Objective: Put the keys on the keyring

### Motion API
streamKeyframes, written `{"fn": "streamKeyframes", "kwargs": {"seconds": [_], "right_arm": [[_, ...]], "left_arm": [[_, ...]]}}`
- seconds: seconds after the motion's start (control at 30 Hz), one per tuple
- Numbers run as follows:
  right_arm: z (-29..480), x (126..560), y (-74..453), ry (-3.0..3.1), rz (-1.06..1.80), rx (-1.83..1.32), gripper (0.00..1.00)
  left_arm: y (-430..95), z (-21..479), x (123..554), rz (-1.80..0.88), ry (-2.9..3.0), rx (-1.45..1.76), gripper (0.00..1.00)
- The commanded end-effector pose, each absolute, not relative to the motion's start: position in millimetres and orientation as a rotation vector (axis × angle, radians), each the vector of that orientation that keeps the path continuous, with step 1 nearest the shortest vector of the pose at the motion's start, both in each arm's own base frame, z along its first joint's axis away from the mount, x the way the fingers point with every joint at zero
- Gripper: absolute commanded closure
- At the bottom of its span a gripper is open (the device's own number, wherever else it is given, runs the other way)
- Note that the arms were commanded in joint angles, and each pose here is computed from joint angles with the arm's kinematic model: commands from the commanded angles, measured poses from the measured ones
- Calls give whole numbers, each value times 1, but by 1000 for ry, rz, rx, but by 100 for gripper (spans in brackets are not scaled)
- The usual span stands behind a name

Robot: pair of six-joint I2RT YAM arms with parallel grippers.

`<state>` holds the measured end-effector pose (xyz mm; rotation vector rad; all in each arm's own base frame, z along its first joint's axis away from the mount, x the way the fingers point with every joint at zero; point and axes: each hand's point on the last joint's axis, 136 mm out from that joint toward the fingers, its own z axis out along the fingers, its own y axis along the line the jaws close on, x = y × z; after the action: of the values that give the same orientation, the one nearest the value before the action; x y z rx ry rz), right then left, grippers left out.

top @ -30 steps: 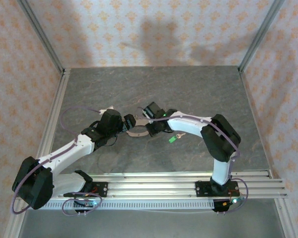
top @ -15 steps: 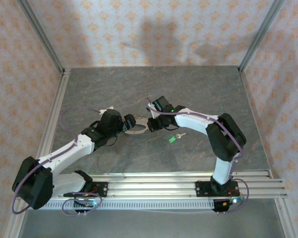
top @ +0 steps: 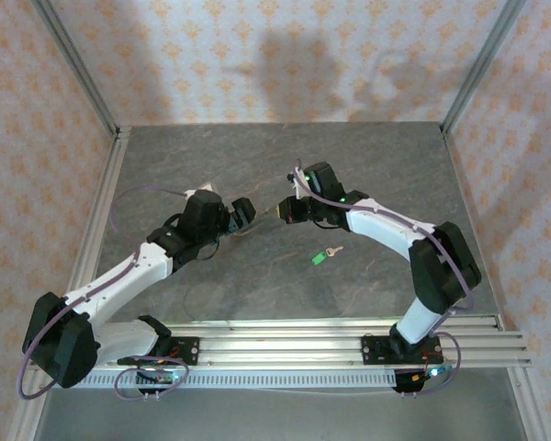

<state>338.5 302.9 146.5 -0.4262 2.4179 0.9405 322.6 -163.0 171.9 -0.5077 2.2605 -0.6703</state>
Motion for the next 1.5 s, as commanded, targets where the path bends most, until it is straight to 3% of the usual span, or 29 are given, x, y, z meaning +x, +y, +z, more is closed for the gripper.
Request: {"fn": "streamKeyframes", "kwargs": {"seconds": [0.0, 0.23, 0.53, 0.9, 1.13, 1.47], "right_arm": [[201, 353, 304, 2254, 1000, -414, 100], [263, 359, 290, 2100, 1069, -408, 100], [326, 354, 273, 1928, 1140, -413, 100], [364, 352, 286, 1797, 1352, -472, 100], [375, 347, 293, 1751, 1479, -482, 100], [385, 344, 294, 1716, 1552, -464, 100]], "left_arm": [[-170, 201, 330, -691, 2230, -456, 0], [-168, 243, 349, -615, 2195, -390, 0], [-179, 282, 388, -765, 2082, -257, 6], [-217, 331, 403, -1042, 1930, -73, 26], [-229, 356, 392, -1216, 1817, -35, 58], [-235, 384, 379, -1350, 1703, -7, 58]]}}
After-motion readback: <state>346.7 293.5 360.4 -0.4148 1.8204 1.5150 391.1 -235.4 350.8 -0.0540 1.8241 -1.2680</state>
